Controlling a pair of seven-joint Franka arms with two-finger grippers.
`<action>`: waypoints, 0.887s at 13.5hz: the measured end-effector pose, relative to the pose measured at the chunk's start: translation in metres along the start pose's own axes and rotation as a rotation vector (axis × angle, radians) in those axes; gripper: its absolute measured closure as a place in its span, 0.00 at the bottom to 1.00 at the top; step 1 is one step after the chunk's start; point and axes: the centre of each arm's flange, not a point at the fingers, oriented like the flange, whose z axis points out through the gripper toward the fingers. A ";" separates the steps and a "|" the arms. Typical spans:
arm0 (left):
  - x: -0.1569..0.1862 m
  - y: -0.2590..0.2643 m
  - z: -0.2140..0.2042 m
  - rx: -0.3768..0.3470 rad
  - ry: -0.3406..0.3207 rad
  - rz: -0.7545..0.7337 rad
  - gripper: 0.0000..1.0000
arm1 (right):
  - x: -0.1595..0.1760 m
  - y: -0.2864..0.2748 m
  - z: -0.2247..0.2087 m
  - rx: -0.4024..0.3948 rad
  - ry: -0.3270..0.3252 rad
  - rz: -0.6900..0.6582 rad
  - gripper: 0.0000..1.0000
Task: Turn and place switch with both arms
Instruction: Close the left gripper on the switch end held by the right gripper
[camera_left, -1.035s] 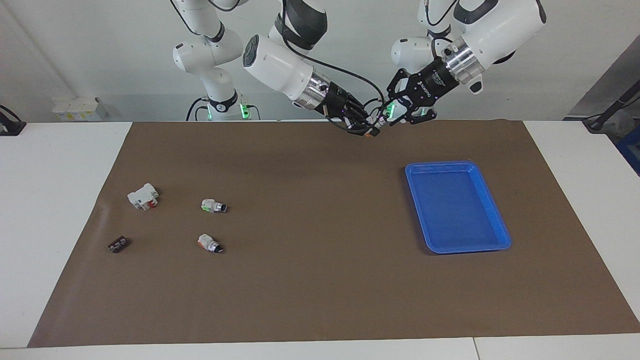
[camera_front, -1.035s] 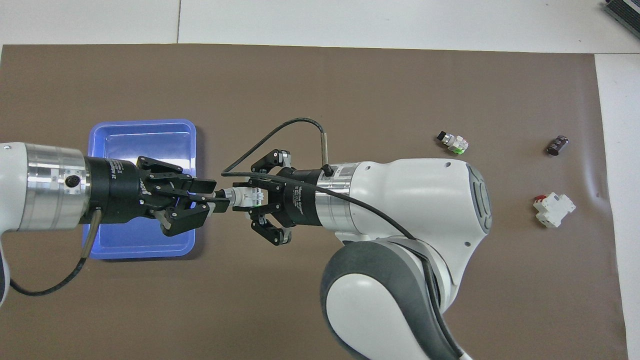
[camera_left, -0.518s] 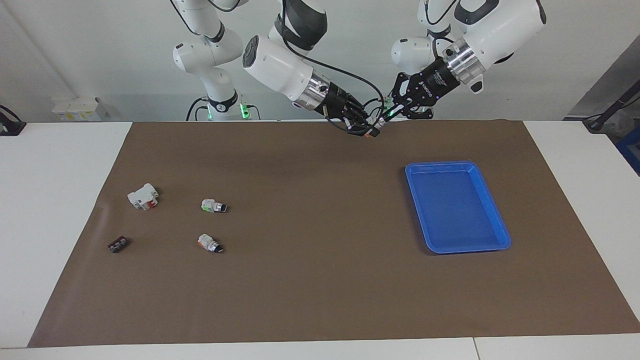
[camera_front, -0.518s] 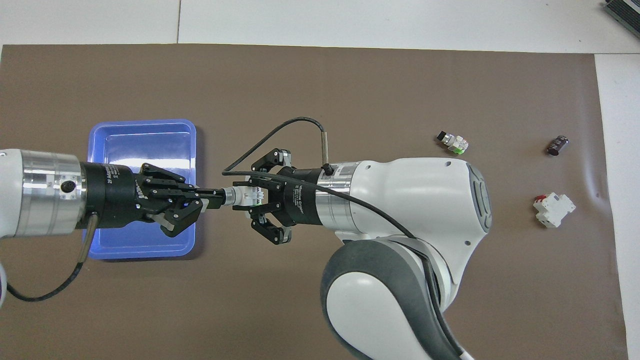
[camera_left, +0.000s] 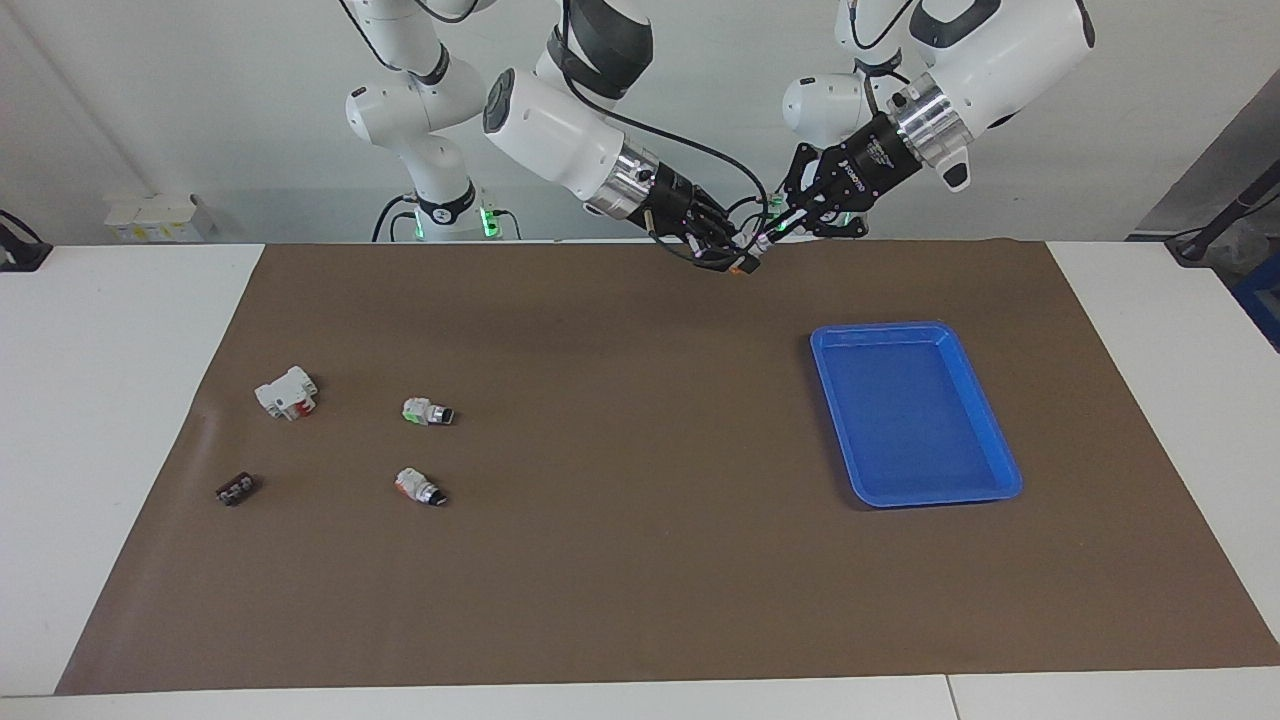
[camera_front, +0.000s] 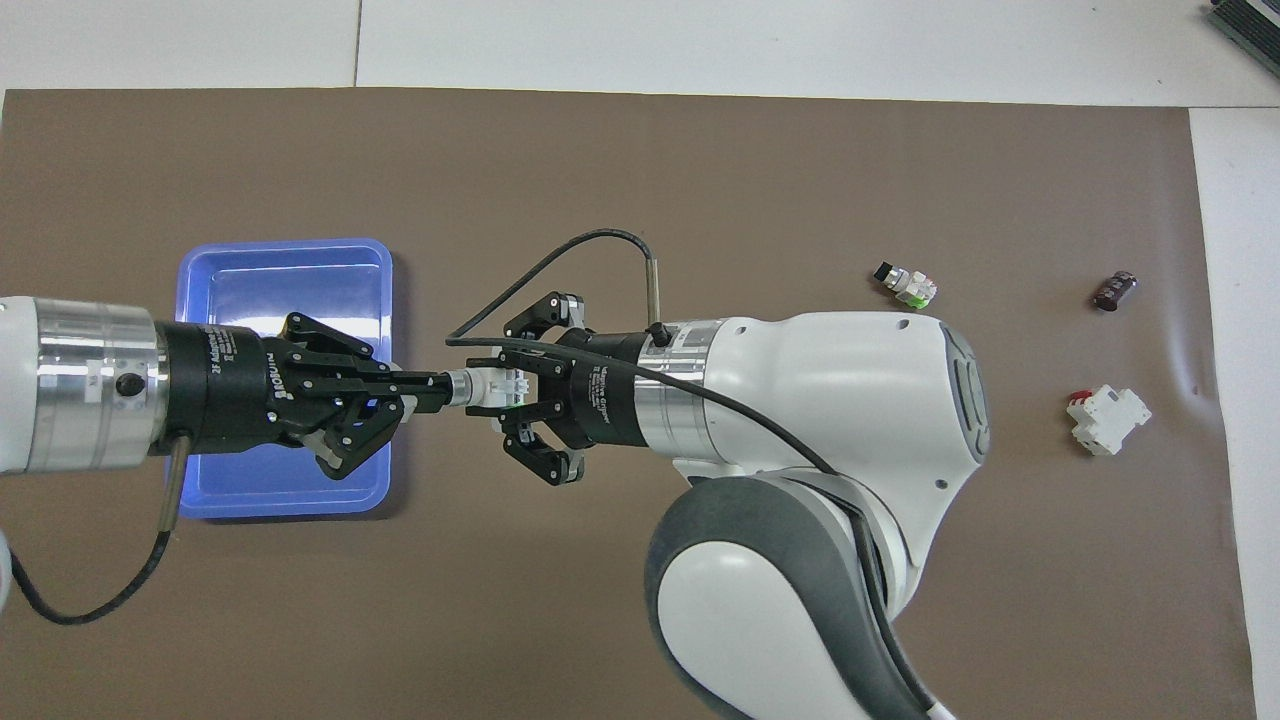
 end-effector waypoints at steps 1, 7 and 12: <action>0.000 0.000 0.000 -0.002 -0.001 0.057 0.90 | 0.000 0.000 0.000 0.001 0.000 0.000 0.67; -0.002 -0.002 -0.001 -0.011 -0.004 0.390 0.90 | -0.001 0.000 -0.003 0.003 -0.002 -0.002 0.67; -0.007 -0.008 0.000 -0.031 -0.001 0.679 0.90 | -0.001 -0.001 -0.009 0.000 -0.003 -0.001 0.67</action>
